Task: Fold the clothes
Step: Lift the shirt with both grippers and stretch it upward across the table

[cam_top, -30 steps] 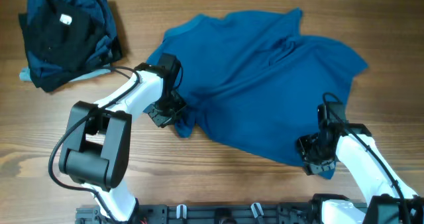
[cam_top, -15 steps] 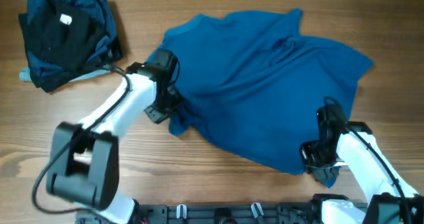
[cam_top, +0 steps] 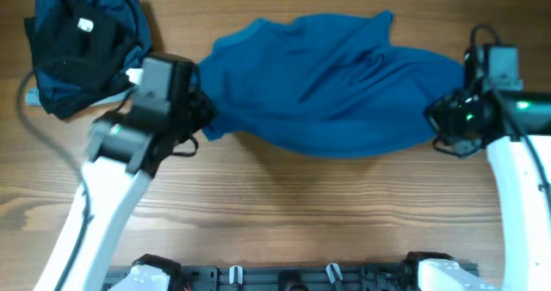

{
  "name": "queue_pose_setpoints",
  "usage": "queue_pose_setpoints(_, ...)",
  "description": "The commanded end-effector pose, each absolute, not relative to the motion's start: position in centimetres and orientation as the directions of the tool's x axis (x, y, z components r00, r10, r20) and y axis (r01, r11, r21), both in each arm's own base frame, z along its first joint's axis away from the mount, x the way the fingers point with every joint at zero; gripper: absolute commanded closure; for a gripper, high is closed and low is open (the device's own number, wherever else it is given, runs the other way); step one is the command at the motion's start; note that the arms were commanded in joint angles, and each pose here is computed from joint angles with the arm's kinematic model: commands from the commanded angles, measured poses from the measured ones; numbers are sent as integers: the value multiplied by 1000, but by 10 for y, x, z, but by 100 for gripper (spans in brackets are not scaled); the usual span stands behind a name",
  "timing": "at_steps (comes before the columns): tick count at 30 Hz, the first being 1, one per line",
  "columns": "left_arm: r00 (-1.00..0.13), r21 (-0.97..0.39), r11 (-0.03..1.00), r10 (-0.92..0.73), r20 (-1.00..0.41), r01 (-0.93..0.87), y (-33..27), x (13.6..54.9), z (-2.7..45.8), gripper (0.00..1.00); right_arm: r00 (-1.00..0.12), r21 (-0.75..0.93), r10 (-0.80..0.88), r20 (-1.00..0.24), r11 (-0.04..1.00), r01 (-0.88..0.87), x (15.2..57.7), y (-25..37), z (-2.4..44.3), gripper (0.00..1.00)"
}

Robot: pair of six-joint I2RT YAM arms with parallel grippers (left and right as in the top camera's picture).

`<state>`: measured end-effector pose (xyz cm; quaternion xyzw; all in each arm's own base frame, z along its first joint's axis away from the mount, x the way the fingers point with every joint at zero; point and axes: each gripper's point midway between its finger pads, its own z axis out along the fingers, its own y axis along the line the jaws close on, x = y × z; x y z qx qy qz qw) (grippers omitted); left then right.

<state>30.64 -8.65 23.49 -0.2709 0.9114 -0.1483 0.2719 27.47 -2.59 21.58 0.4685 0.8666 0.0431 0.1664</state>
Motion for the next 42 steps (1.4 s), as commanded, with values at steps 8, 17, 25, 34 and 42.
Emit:
queue_pose_setpoints(8,-361,-617,785,-593,-720,-59,-63,265,471,96,-392,445,665,-636,731,517,261,-33,435,96)
queue_pose_setpoints(17,-266,-635,772,-608,-748,21,-62,262,522,96,-256,556,668,-699,732,394,259,-28,498,96)
queue_pose_setpoints(25,-145,-431,894,-445,-884,-120,-82,458,472,96,-271,566,643,-716,762,313,453,-27,462,96)
queue_pose_setpoints(34,248,-395,906,-352,-903,-151,-49,454,590,91,-30,570,584,-811,801,183,456,-53,544,96)
queue_pose_setpoints(42,-401,-310,874,-454,-796,-375,-52,409,422,92,-403,370,645,-649,731,574,414,-69,402,96)
